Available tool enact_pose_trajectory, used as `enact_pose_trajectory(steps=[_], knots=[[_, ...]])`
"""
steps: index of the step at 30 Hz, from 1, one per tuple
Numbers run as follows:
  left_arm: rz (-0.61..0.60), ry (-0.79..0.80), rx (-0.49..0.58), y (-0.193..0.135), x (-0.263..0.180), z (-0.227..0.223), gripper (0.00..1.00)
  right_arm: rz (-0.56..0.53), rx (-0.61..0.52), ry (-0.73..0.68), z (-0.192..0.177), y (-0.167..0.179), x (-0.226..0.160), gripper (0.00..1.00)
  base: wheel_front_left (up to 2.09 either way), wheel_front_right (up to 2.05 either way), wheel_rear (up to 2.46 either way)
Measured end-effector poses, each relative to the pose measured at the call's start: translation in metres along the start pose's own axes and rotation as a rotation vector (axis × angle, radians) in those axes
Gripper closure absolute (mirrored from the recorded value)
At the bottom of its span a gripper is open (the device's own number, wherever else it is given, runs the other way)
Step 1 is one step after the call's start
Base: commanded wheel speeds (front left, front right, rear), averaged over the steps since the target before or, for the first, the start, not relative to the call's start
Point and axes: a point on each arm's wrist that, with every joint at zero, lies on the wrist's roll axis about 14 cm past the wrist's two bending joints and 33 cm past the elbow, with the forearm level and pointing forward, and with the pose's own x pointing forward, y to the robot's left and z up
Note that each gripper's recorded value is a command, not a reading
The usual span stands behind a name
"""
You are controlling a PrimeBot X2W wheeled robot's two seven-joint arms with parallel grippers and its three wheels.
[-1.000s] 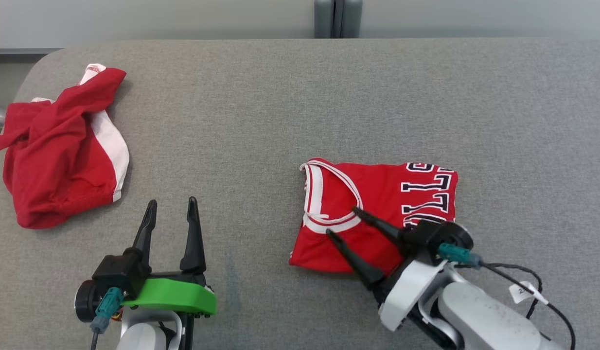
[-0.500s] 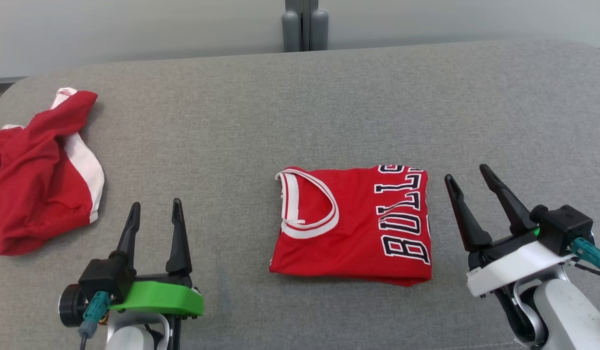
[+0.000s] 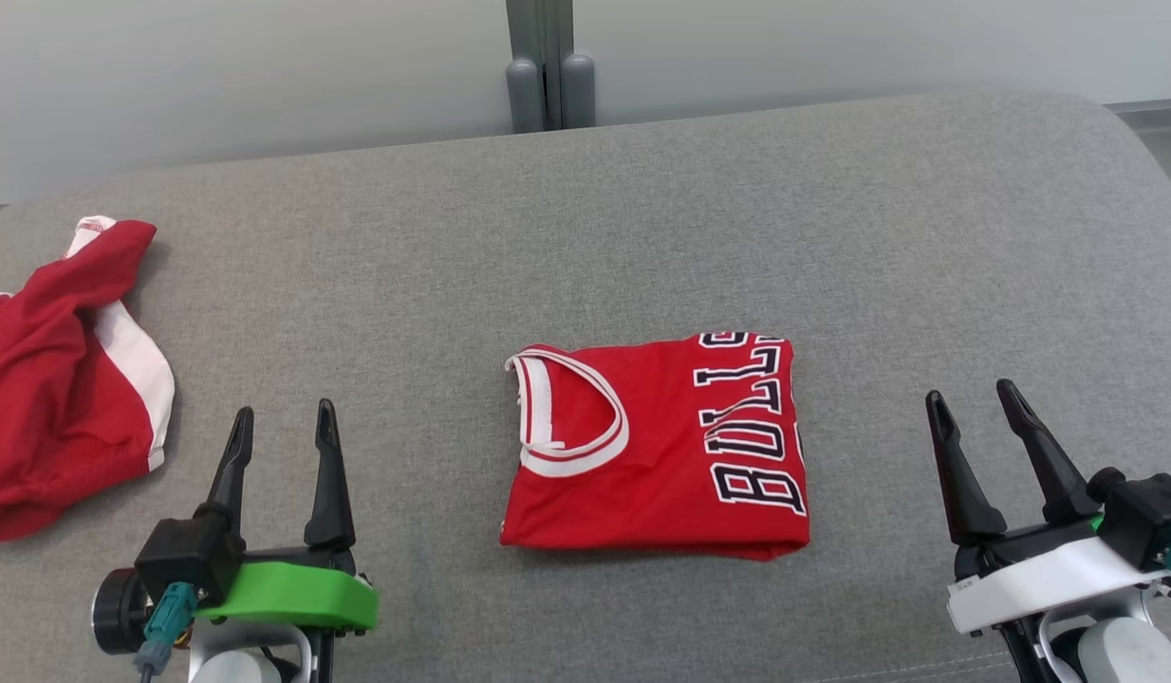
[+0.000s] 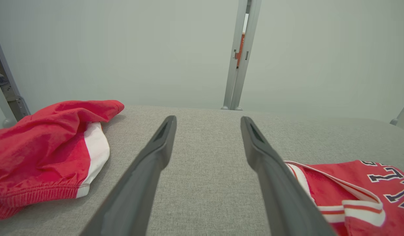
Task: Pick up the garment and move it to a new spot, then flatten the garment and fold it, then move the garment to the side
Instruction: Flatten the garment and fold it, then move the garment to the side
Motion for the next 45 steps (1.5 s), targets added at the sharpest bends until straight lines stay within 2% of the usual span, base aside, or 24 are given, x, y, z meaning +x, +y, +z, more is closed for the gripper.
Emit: enact_pose_trajectory(steps=[13, 45], knots=[[0.032, 0.013, 0.047, 0.016, -0.018, -0.001, 0.0, -0.041, -0.007, -0.015, 0.006, -0.008, -0.015, 0.0, 0.0, 0.0, 0.0], [0.043, 0.032, 0.075, 0.029, -0.03, -0.004, 0.0, 0.006, -0.032, 0.032, 0.003, 0.007, -0.012, 0.0, 0.0, 0.0, 0.0]])
